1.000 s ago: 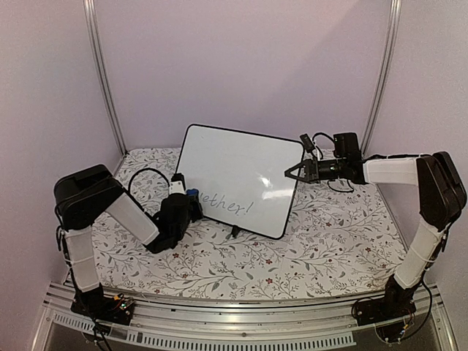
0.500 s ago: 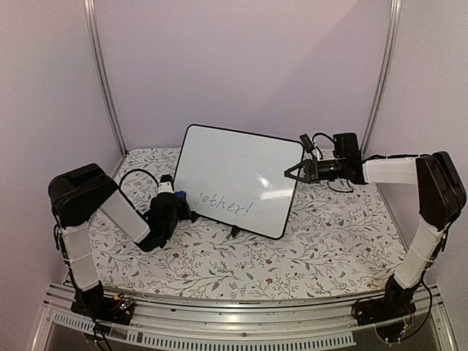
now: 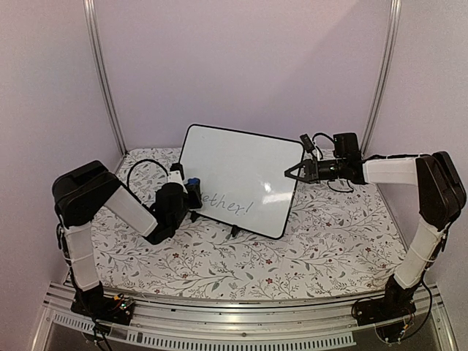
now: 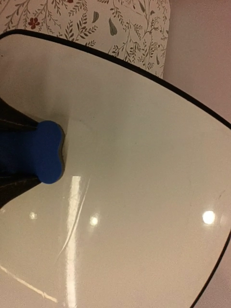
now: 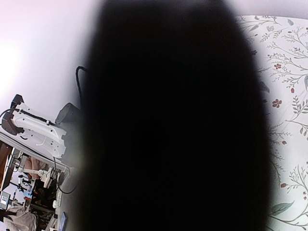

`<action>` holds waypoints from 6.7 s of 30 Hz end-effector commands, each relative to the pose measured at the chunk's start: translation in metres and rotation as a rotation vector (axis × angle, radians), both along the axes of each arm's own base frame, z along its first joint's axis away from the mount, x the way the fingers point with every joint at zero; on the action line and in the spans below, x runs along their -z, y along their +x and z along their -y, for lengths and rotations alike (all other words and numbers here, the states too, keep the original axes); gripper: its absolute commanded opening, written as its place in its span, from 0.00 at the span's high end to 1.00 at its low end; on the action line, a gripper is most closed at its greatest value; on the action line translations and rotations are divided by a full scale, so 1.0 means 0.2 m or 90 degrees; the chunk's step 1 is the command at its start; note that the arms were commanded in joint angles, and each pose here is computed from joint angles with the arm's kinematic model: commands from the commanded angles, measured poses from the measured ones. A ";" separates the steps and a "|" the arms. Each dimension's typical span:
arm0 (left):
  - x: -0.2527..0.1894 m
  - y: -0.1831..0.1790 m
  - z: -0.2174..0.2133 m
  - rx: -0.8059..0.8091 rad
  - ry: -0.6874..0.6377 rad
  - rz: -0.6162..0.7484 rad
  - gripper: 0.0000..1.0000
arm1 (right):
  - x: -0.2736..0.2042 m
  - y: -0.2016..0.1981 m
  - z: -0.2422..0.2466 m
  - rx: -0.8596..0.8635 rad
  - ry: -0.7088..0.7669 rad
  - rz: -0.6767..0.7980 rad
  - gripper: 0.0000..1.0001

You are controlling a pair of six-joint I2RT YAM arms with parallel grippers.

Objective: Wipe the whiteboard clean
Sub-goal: Erase the center of the whiteboard.

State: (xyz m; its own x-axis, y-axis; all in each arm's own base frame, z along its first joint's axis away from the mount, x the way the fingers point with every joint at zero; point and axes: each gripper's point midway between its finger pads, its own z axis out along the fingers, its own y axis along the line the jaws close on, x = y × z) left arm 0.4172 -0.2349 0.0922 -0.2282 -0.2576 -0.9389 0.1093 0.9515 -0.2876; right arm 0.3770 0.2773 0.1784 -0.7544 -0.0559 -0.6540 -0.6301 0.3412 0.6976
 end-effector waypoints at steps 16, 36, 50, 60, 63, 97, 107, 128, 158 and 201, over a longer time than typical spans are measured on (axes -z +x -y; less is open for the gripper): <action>0.35 -0.09 -0.17 -0.005 0.047 -0.170 1.00 | 0.15 -0.17 -0.06 -0.060 -0.019 -0.099 1.00; 0.25 -0.15 0.18 0.122 0.005 -0.127 1.00 | 0.15 -0.17 -0.06 -0.061 -0.020 -0.098 1.00; 0.44 -0.13 -0.26 -0.059 0.077 -0.206 1.00 | 0.14 -0.17 -0.05 -0.059 -0.021 -0.097 1.00; 0.43 -0.09 -0.30 -0.087 0.097 -0.211 1.00 | 0.13 -0.17 -0.05 -0.059 -0.021 -0.094 1.00; 0.40 -0.08 -0.24 -0.057 0.090 -0.198 1.00 | 0.14 -0.17 -0.05 -0.059 -0.021 -0.095 1.00; 0.45 -0.12 -0.40 -0.174 0.167 -0.261 1.00 | 0.13 -0.17 -0.05 -0.059 -0.021 -0.092 1.00; 0.25 -0.03 -0.11 -0.005 0.085 -0.158 1.00 | 0.15 -0.17 -0.05 -0.059 -0.023 -0.099 1.00; 0.16 0.01 0.00 0.167 0.183 -0.086 1.00 | 0.13 -0.18 -0.06 -0.068 -0.023 -0.100 1.00; 0.18 -0.08 0.02 0.073 0.154 0.002 1.00 | 0.17 -0.19 -0.07 -0.076 -0.024 -0.112 1.00; 0.25 0.01 -0.33 -0.095 0.185 -0.056 1.00 | 0.19 -0.19 -0.07 -0.077 -0.027 -0.118 1.00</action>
State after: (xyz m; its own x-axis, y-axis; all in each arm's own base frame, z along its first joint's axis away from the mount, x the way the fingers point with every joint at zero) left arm 0.4201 -0.2174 0.0746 -0.1785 -0.0855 -0.9802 0.0774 0.9919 -0.1006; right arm 0.3845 0.2759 0.1780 -0.7435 -0.0572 -0.6663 -0.6377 0.3605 0.6807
